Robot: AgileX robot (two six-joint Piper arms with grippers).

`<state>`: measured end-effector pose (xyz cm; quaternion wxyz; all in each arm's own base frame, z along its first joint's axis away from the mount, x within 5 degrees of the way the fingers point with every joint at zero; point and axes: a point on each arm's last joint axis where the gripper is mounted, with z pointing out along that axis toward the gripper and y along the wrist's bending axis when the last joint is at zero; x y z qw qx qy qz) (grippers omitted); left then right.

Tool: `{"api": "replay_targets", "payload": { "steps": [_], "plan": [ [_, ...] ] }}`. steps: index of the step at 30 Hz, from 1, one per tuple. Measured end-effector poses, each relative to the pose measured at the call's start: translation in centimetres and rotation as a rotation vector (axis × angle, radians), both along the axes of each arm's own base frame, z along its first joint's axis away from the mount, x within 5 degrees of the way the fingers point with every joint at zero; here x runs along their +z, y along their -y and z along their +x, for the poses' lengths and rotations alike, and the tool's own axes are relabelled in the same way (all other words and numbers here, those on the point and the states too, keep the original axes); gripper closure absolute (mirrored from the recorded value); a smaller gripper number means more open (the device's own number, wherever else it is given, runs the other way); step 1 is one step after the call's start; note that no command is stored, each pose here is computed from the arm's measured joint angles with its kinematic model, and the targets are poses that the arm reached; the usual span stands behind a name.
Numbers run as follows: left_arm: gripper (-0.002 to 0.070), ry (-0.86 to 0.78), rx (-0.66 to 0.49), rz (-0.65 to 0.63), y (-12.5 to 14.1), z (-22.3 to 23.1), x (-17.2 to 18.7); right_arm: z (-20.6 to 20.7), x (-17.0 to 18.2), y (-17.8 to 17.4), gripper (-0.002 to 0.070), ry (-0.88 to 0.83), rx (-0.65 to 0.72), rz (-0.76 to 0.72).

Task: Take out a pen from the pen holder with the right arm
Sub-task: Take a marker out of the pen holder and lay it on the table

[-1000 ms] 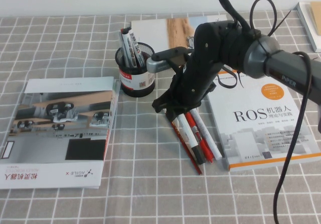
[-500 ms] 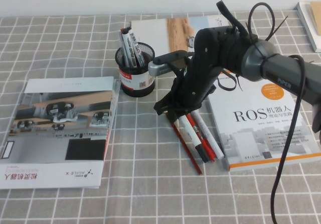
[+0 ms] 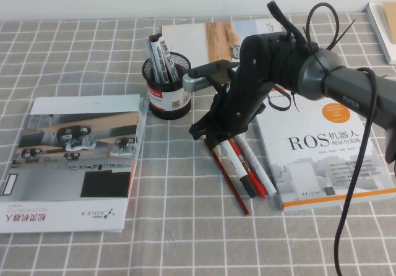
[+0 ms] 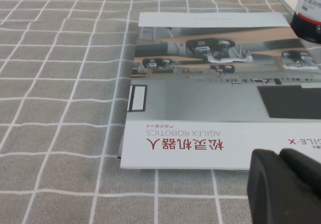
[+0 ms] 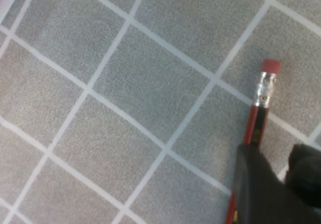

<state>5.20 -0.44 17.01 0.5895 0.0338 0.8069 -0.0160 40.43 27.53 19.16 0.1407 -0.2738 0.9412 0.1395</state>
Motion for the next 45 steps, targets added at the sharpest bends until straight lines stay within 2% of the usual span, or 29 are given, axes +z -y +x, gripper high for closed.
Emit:
{"api": "replay_targets", "payload": {
  "steps": [18, 20, 27, 34, 37, 40, 41, 45],
  "plan": [
    [0.0680, 0.000, 0.000, 0.000, 0.0, 0.0, 0.0, 0.1, 0.1, -0.1, 0.0572, 0.015, -0.004, 0.008],
    [0.0680, 0.000, 0.000, 0.000, 0.0, 0.0, 0.0, 0.1, 0.1, -0.1, 0.0538, 0.015, -0.004, 0.008],
    [0.0680, 0.000, 0.000, 0.000, 0.0, 0.0, 0.0, 0.2, 0.1, -0.1, 0.0344, 0.016, -0.004, 0.009],
    [0.0680, 0.000, 0.000, 0.000, 0.0, 0.0, 0.0, 0.1, 0.4, -0.1, 0.0312, 0.024, -0.005, 0.013],
    [0.0680, 0.000, 0.000, 0.000, 0.0, 0.0, 0.0, -0.2, 2.3, 0.1, 0.0338, 0.065, 0.003, 0.022],
    [0.0680, 0.000, 0.000, 0.000, 0.0, 0.0, 0.0, -1.3, 5.4, 0.1, 0.0407, 0.133, 0.035, 0.011],
    [0.0680, 0.000, 0.000, 0.000, 0.0, 0.0, 0.0, -2.2, 7.1, -0.1, 0.0468, 0.165, 0.057, 0.004],
    [0.0680, 0.000, 0.000, 0.000, 0.0, 0.0, 0.0, -5.1, 11.7, -0.3, 0.0620, 0.238, 0.119, -0.018]
  ]
}}
